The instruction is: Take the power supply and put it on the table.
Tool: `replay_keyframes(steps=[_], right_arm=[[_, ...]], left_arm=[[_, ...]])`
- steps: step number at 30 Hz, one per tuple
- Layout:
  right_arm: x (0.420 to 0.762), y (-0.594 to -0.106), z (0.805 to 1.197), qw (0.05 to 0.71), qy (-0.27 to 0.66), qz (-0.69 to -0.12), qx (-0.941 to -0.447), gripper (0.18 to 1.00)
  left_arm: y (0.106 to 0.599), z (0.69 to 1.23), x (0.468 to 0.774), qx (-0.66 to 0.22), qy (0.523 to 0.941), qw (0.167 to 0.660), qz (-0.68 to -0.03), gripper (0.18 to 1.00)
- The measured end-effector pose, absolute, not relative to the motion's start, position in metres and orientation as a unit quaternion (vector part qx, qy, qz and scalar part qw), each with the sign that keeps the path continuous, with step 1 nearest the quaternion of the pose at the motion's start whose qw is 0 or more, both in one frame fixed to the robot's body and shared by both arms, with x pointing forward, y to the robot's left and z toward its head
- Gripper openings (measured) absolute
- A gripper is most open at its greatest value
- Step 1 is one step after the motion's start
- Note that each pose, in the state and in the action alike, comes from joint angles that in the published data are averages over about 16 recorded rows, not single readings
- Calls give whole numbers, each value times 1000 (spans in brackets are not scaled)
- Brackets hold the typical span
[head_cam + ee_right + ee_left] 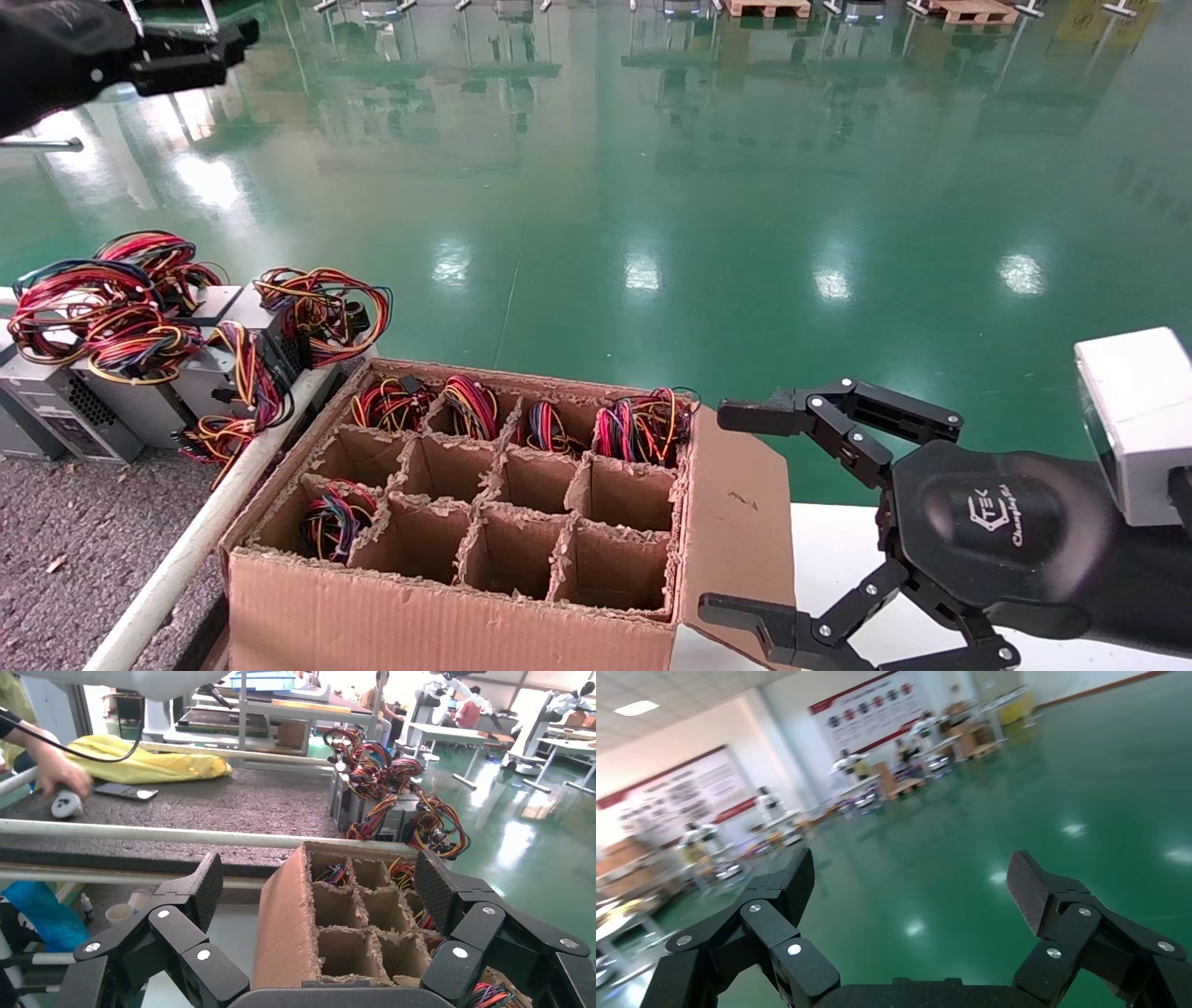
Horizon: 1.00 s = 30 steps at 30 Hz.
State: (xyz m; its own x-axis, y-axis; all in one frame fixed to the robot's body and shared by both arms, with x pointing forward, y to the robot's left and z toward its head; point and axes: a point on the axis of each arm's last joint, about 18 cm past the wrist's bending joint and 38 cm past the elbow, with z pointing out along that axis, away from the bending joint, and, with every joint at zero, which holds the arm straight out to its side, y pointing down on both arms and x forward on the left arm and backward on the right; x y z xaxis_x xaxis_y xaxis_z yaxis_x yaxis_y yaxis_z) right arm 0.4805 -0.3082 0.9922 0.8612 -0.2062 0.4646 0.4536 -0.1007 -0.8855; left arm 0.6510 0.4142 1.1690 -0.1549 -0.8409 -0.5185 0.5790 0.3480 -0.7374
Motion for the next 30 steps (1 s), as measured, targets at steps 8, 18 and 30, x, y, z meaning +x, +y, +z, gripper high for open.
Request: replay_keyframes(steps=[8,18,30], right_arm=[[480,-308,992,665,-88,-248,-699,1000],[480,-308,992,665,-88,-248,-699,1000],[480,-308,992,665,-88,-248,-699,1000]], left_arm=[[391,1134,625,-73,551,576,-600,1001],[355,1085,580,-4,605,475,-639,1001],[314,1020,511,72,676,321,-659,1001]])
